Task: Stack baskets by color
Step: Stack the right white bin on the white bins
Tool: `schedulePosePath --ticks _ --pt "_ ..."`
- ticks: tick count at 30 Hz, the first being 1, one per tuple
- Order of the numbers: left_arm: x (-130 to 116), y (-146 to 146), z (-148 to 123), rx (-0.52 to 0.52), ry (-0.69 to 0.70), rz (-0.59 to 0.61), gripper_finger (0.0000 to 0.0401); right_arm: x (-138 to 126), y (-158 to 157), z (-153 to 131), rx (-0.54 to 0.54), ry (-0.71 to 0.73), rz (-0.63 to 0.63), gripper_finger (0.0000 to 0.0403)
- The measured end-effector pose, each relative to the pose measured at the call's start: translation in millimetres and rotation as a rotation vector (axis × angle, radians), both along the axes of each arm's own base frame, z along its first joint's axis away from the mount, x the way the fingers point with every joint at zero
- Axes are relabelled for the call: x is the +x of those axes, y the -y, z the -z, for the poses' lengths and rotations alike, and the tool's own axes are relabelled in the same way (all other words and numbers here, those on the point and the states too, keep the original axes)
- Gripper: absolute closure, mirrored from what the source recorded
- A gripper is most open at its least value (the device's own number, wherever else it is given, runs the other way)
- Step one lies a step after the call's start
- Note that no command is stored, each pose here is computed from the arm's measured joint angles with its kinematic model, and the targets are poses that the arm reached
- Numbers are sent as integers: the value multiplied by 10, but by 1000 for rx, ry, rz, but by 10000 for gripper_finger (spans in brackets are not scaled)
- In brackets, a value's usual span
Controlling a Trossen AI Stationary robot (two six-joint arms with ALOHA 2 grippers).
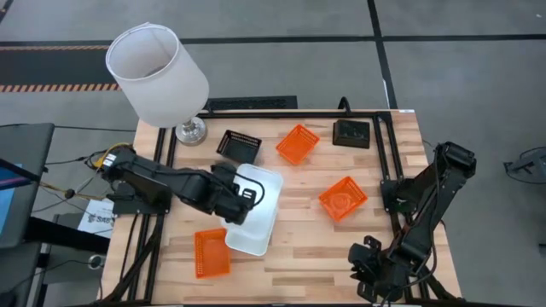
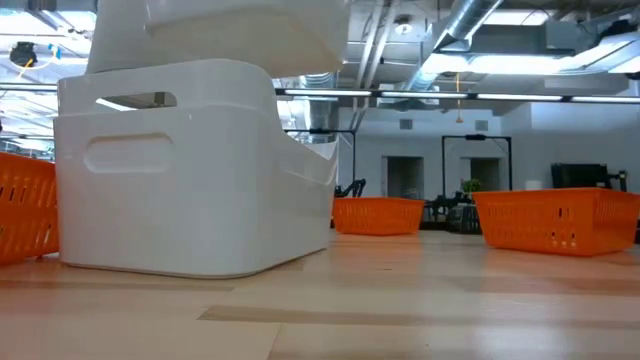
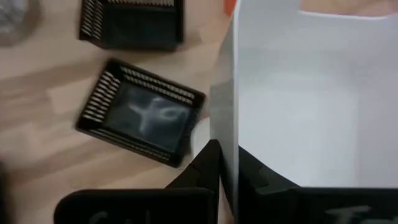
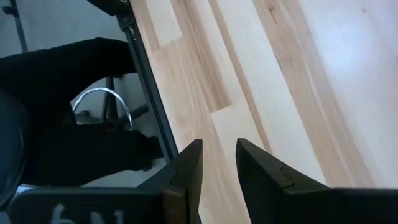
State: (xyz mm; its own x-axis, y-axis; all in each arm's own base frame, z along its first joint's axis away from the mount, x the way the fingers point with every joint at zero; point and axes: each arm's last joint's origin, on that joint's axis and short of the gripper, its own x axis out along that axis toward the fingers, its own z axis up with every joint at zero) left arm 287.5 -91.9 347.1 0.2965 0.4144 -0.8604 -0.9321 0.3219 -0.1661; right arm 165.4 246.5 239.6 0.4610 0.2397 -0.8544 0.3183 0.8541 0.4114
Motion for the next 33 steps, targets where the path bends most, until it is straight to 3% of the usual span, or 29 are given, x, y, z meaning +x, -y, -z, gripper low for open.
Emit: schedulePosePath --ticks 19,33 --pt "35 114 579 -66 -67 81 401 0 0 0 -11 6 -20 282" --pt "27 169 751 -126 -27 54 401 0 0 0 -11 6 -20 282"
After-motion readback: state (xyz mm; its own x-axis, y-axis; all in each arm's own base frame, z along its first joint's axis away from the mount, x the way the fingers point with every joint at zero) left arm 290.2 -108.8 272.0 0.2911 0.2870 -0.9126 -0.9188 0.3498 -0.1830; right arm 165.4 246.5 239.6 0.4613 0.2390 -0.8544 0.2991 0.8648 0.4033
